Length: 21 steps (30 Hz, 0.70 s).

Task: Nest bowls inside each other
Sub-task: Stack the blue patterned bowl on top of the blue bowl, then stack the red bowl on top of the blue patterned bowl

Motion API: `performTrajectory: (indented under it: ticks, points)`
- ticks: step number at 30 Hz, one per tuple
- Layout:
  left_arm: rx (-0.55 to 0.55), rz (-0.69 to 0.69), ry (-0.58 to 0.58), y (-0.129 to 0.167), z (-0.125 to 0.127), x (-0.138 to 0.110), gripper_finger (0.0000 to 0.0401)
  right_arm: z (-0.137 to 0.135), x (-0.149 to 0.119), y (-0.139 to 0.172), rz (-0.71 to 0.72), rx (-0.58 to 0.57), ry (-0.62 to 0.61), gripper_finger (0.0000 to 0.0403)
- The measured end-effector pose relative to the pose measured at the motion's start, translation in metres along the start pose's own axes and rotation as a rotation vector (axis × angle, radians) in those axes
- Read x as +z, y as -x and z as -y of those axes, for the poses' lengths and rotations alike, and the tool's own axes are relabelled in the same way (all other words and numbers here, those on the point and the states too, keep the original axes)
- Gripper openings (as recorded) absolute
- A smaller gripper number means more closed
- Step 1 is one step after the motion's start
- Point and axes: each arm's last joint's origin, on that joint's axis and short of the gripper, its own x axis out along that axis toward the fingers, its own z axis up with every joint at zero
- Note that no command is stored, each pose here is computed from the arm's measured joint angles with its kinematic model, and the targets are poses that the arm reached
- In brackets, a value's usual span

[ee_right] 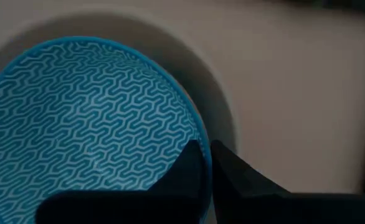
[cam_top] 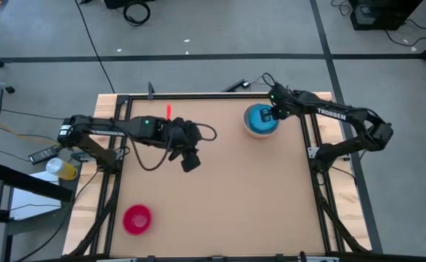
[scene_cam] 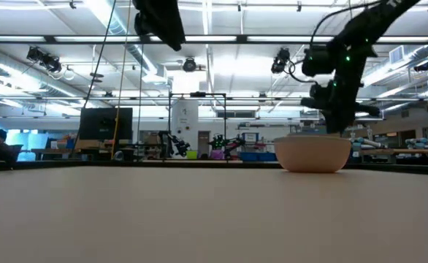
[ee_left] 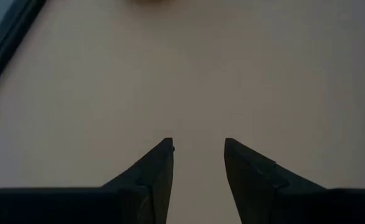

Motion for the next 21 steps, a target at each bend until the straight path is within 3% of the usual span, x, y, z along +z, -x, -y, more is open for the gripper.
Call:
performTrajectory:
  ticks: [3, 8, 13, 18, 21]
  points:
    - [0.003, 0.013, -0.004, 0.003, 0.008, -0.003, 0.0146, 0.004, 0.000, -0.009, 0.002, 0.065, -0.064, 0.0040]
    - [0.002, -0.018, 0.008, 0.009, 0.015, -0.011, 0.0146, 0.006, -0.003, -0.014, 0.014, 0.059, -0.155, 0.0144]
    - [0.039, -0.135, -0.009, 0.017, 0.021, -0.030, 0.0146, 0.006, -0.004, -0.007, 0.030, 0.080, -0.186, 0.0235]
    - [0.068, -0.260, -0.083, 0.031, 0.032, -0.063, 0.0146, 0.004, -0.009, 0.024, 0.134, 0.177, -0.181, 0.0276]
    - [0.030, -0.293, -0.034, 0.032, 0.033, -0.099, 0.0146, 0.002, -0.015, 0.050, 0.226, 0.268, -0.161, 0.0279]
